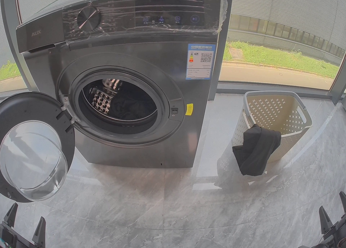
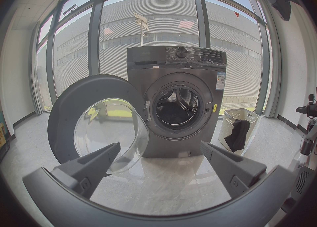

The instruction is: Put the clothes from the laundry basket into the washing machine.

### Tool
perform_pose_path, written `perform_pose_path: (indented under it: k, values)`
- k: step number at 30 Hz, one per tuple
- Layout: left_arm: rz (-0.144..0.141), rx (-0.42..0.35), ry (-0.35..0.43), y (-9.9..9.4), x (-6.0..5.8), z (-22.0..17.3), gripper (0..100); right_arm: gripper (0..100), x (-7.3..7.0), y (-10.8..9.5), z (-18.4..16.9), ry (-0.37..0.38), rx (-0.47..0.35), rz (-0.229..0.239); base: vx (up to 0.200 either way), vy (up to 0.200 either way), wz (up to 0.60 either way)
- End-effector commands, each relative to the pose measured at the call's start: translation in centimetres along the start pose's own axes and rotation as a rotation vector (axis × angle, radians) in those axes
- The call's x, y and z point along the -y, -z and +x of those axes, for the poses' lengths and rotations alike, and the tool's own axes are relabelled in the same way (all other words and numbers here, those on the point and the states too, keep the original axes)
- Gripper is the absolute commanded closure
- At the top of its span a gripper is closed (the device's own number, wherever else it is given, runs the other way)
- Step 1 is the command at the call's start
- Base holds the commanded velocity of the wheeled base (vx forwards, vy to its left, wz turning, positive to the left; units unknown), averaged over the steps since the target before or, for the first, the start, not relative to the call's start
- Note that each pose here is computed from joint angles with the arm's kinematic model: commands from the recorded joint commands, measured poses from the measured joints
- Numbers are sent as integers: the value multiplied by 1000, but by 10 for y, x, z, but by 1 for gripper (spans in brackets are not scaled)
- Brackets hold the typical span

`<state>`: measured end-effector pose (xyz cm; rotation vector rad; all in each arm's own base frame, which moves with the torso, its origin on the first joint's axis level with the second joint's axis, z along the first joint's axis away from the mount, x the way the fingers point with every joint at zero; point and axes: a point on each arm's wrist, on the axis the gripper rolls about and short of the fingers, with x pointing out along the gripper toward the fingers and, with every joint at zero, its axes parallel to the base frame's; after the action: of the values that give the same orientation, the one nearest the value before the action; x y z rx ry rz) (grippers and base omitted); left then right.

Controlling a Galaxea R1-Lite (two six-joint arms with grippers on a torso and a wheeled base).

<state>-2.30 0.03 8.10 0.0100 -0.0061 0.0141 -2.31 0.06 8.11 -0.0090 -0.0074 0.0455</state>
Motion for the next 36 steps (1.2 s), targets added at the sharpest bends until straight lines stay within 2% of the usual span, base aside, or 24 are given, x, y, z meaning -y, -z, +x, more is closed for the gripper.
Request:
perform_pose_path:
  k: [1, 24, 28, 33, 36]
  values:
    - [-1, -2, 0, 5, 0, 0, 0, 0, 0, 5, 0, -1, -3, 0, 0, -200, 0]
    - [-16, -2, -3, 5, 0, 0, 0, 0, 0, 5, 0, -1, -3, 0, 0, -200, 0]
    - [-8, -2, 0, 5, 0, 0, 0, 0, 0, 5, 0, -1, -3, 0, 0, 0, 0]
    - [-15, 0, 0, 5, 0, 0, 0, 0, 0, 5, 0, -1, -3, 0, 0, 0, 0]
    - [-18, 0, 0, 5, 0, 0, 0, 0, 0, 5, 0, -1, -3, 0, 200, 0, 0]
